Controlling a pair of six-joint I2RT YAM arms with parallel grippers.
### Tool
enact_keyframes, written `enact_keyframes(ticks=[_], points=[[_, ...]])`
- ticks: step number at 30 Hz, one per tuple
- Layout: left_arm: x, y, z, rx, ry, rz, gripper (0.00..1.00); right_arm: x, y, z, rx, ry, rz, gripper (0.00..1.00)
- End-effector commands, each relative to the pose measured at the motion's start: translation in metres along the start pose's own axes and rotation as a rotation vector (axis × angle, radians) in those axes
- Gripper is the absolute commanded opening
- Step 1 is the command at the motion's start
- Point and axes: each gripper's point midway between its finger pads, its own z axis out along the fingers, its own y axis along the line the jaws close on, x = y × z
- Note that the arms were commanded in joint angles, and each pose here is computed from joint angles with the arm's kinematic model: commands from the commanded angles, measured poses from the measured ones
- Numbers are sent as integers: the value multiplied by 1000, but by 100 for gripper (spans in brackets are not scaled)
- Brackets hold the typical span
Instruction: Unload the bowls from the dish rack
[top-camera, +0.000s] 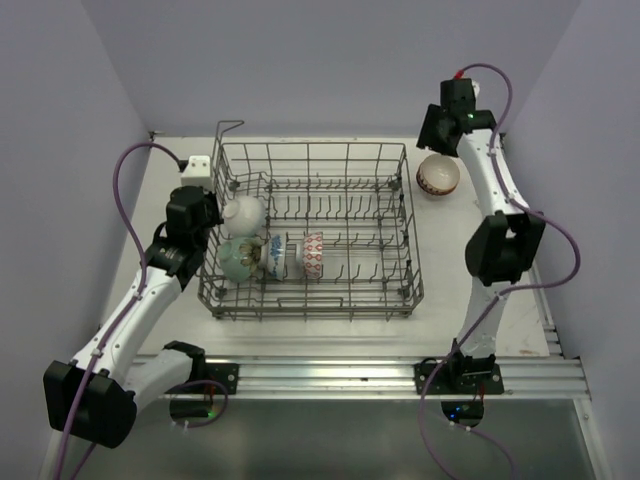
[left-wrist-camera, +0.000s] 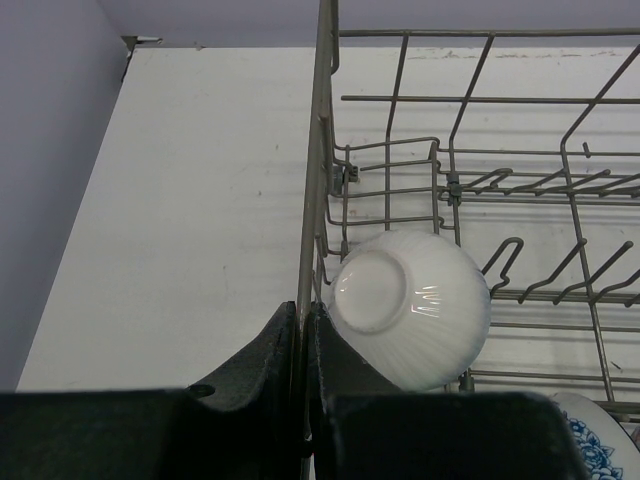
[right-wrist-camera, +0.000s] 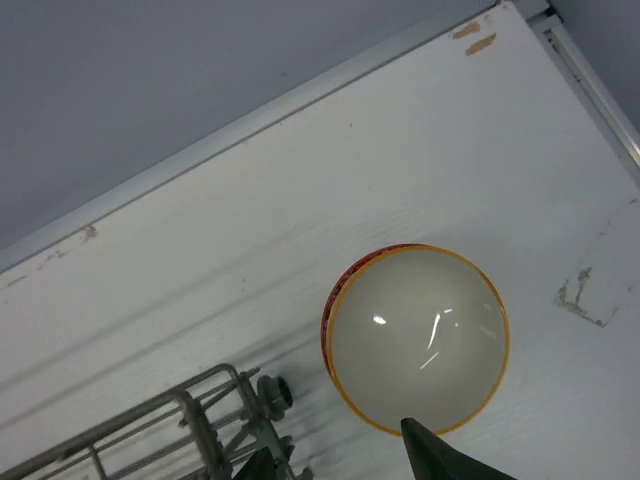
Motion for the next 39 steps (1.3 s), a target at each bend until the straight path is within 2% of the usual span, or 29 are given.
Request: enact_keyframes(ticks=[1, 2, 3, 4, 7, 9, 10, 11, 12, 14, 18, 20, 21, 23, 25, 30, 39], points=[[2, -19, 3, 85, 4, -19, 0, -20, 10, -107, -98, -152, 16, 57], [2, -18, 4, 81, -3, -18, 0, -16, 13, -116, -113, -168, 9, 56], [3, -18, 4, 79, 2, -15, 0, 10, 20, -117, -124, -128, -36, 55], [1, -18, 5, 78, 0, -16, 0, 6, 20, -148, -150, -186, -42, 55], [2, -18, 5, 79, 2, -17, 0, 34, 23, -176, -152, -197, -79, 56], [3, -18, 5, 79, 2, -20, 0, 54, 28, -206, -215, -225, -59, 58], [2, -18, 4, 81, 0, -22, 0, 62, 34, -214, -273, -218, -49, 58], [2, -19, 4, 82, -1, -22, 0, 59, 39, -237, -364, -268, -21, 58], [1, -20, 3, 87, -4, -22, 0, 83, 53, -236, -448, -206, -8, 56], [0, -21, 1, 89, -12, -20, 0, 95, 72, -247, -568, -203, 8, 49], [-3, -22, -3, 84, -25, -10, 0, 166, 111, -237, -696, -15, -68, 45], [-3, -24, -4, 85, -24, -6, 0, 176, 135, -244, -830, -7, -56, 45], [-3, -24, -4, 85, -26, -5, 0, 198, 142, -239, -873, 51, -28, 45], [-4, -24, -4, 85, -26, -3, 0, 201, 157, -243, -951, 51, -4, 47], [-3, -25, -4, 88, -24, -2, 0, 215, 165, -234, -950, 88, -6, 50], [-3, -25, -4, 88, -23, -1, 0, 245, 182, -222, -979, 167, -12, 50], [0, -22, -2, 65, -8, 7, 0, 263, 204, -210, -1033, 218, 1, 50]])
